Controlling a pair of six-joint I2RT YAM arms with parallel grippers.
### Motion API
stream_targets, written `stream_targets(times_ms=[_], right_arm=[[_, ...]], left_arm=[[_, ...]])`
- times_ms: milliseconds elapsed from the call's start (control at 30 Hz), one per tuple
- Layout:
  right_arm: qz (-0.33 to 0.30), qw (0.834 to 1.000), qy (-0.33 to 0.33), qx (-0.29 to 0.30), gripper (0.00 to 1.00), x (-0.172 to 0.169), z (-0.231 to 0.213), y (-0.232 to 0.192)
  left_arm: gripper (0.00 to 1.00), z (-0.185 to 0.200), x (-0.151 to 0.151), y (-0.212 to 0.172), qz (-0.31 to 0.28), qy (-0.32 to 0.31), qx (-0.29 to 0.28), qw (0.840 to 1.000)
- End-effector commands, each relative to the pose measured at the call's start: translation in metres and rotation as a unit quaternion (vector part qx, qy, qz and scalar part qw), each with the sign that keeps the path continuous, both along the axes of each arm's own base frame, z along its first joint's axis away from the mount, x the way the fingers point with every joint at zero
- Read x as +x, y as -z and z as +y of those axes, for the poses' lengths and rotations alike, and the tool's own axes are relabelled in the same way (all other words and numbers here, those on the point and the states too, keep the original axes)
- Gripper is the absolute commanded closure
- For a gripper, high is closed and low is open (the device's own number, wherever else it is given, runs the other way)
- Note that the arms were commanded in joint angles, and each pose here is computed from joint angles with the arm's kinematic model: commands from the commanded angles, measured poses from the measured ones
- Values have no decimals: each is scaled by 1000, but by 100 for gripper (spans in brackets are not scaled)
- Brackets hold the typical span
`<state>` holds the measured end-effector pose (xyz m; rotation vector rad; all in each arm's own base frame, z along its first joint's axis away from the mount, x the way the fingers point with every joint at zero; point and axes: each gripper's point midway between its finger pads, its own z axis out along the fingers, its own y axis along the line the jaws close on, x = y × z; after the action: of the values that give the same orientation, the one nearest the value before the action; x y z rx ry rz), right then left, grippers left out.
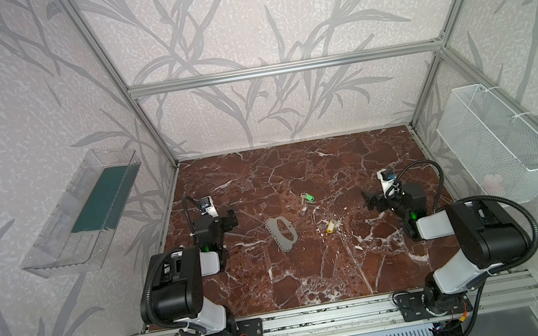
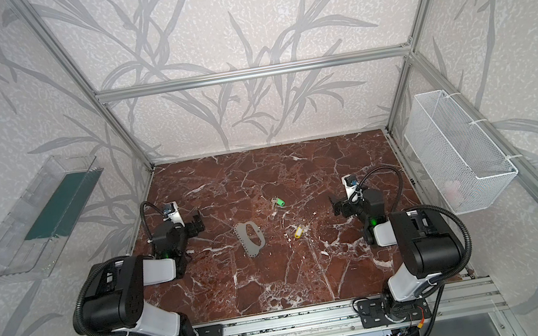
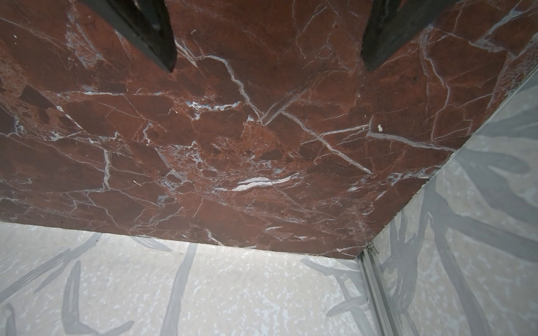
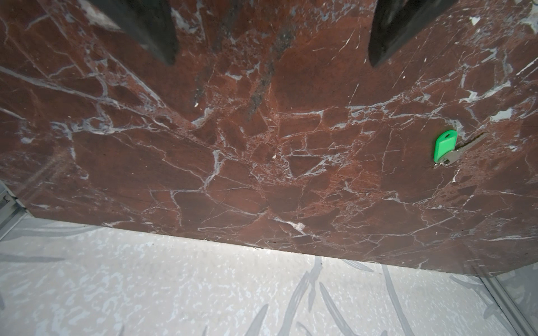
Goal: Put the keys on the keyring
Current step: 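Raise both grippers from the rest pose toward the table center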
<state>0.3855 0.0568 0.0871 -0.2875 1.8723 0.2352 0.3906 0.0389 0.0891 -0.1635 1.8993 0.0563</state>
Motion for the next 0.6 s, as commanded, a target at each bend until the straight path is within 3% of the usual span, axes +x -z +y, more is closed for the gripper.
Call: stream_targets(times_ms=[0, 167, 267, 333, 400, 567], right_arm=[[-17, 1000, -1, -3, 1, 6, 1, -9], [-18, 1000, 7, -5, 1, 6, -1, -10], [-26, 997, 72, -6, 1, 7, -21, -26], [-23, 997, 77, -9, 1, 3, -23, -43], [-26, 994, 101, -15, 1, 0, -26, -63], [-42, 992, 113, 37, 1, -10, -24, -119]], left_arm=[[1, 0, 5, -5, -6, 4, 7, 1000], [1, 0, 6, -6, -6, 2, 8, 1000], [1, 2, 6, -19, 16, -8, 15, 1000], [1, 4, 8, -38, 37, -26, 24, 999], [1, 8, 8, -61, 45, -53, 0, 998], [1, -7, 7, -114, 39, -69, -96, 992]])
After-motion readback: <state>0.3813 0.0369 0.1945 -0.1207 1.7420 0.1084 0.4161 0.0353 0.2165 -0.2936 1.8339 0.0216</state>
